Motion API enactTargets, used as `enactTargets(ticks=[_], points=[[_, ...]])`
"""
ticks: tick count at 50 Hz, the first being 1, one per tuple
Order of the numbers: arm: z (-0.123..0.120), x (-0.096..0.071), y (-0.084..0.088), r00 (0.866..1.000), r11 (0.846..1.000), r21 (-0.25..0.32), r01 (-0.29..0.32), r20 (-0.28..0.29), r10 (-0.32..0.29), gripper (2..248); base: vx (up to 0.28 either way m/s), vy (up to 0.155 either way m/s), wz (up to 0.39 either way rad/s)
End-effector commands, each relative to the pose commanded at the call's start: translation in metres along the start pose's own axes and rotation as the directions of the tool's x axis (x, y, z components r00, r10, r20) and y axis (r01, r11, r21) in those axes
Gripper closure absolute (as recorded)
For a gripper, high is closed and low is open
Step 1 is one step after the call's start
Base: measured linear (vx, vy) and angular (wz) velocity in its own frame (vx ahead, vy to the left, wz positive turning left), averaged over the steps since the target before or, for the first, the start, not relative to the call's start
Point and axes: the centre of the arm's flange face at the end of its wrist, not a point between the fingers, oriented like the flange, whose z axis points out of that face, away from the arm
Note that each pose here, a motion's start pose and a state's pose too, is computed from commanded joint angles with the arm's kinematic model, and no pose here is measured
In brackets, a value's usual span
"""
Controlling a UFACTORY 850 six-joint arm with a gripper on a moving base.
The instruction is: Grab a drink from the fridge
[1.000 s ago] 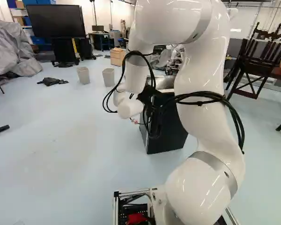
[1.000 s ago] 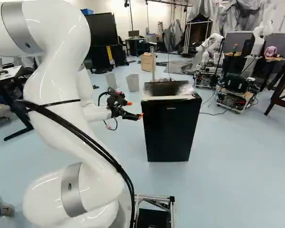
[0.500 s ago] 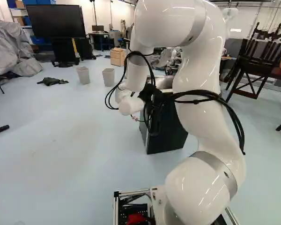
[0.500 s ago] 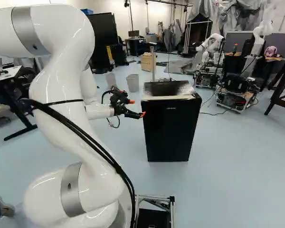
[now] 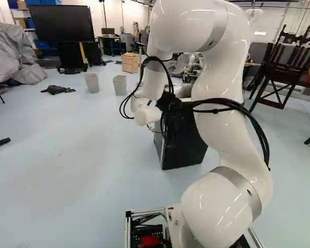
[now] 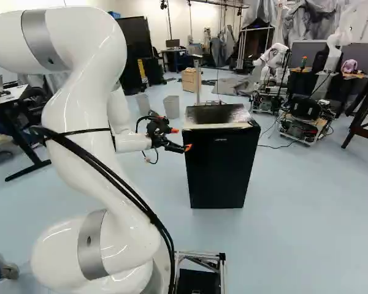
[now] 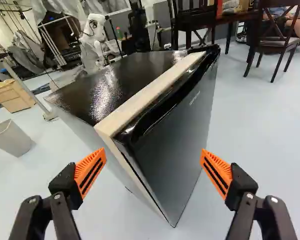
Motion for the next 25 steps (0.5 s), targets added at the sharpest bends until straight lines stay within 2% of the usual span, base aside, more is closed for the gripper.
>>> enactTargets(ticks=[25], points=[[0.014,0.005,0.001,1.000,1.000,-0.025,-0.016,-0.009,0.015,3,0.000,0.000,0.000]])
